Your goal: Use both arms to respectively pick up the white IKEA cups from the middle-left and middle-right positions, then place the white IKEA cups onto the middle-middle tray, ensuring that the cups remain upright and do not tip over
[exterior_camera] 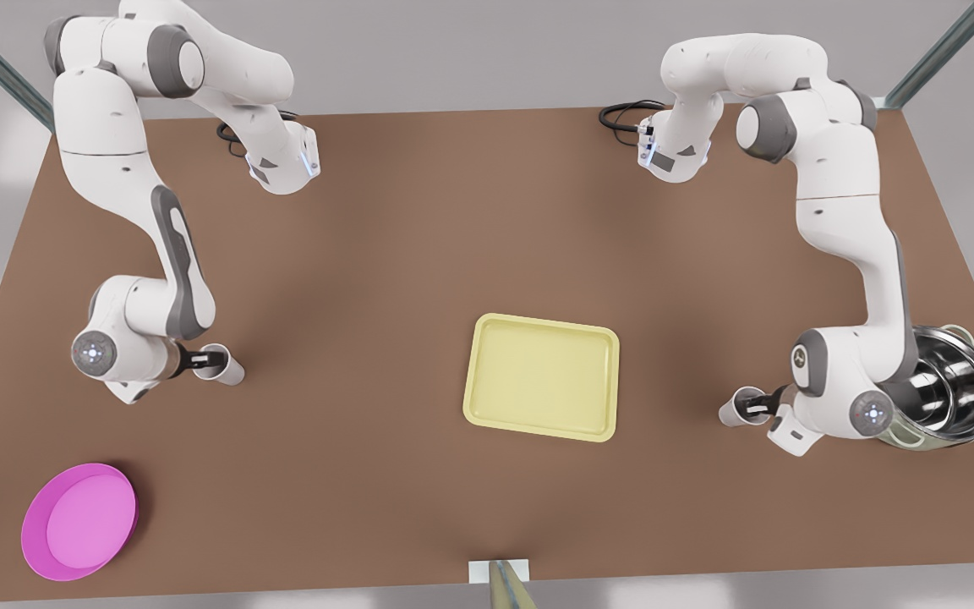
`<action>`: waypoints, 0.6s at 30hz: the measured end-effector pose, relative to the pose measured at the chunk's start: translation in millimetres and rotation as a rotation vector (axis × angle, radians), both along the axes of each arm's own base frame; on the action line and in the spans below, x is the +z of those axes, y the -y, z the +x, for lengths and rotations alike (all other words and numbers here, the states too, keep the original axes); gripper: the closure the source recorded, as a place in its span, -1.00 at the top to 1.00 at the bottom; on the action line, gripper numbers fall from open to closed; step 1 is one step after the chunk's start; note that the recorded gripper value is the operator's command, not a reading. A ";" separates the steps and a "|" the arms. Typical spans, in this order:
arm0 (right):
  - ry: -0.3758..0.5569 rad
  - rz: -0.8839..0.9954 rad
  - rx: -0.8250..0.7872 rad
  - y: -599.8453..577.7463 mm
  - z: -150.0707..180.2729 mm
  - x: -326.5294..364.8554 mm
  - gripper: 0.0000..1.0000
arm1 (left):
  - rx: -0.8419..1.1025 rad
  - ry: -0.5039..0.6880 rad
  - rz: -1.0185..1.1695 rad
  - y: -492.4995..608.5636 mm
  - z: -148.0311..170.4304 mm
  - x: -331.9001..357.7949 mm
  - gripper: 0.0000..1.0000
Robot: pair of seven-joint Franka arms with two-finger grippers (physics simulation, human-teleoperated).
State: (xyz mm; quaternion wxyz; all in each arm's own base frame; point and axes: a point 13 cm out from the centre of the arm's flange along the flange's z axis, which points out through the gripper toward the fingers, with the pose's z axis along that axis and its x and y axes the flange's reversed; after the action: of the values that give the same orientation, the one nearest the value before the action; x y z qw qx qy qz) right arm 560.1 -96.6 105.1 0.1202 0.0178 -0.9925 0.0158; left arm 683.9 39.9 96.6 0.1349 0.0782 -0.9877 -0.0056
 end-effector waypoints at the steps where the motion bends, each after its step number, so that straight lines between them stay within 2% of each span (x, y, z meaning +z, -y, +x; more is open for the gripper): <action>1: 0.003 0.000 0.001 0.2 -0.1 -3.5 1.00 | -0.006 -0.001 0.001 3.1 0.0 -0.1 -0.40; 4: 0.013 -0.002 0.001 1.9 0.7 -11.0 0.94 | -0.041 0.003 0.005 23.8 1.8 8.7 -0.39; 5: 0.018 -0.003 0.001 2.2 1.5 -11.8 0.77 | -0.047 0.003 0.006 27.5 1.9 11.0 -0.39; 6: 0.022 -0.003 0.001 2.4 2.4 -12.2 0.51 | -0.050 0.005 0.007 29.4 2.3 14.1 -0.39; 7: 0.027 -0.003 0.003 1.8 3.5 -11.7 0.30 | -0.053 0.006 0.008 32.2 2.4 16.0 -0.49; 9: 0.031 -0.002 0.008 -0.8 4.8 -11.3 0.06 | -0.056 0.004 0.009 35.7 2.0 17.5 -0.49; 13: 0.033 -0.001 0.025 -11.5 6.3 -11.0 -0.29 | -0.062 0.010 0.005 52.8 2.9 25.5 -0.47; 15: 0.030 -0.002 0.029 -12.8 5.7 -10.5 -0.57 | -0.088 0.010 -0.012 84.6 2.5 36.2 -0.47; 18: 0.029 -0.002 0.034 -12.6 11.5 -0.5 -0.57 | -0.139 0.025 -0.087 161.9 -1.3 65.5 -0.47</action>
State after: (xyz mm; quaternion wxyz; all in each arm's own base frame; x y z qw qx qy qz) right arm 571.6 -84.0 104.6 0.1054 0.0343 -0.9937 0.0192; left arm 682.6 -122.0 162.1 0.1254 0.0037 -0.9917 0.0289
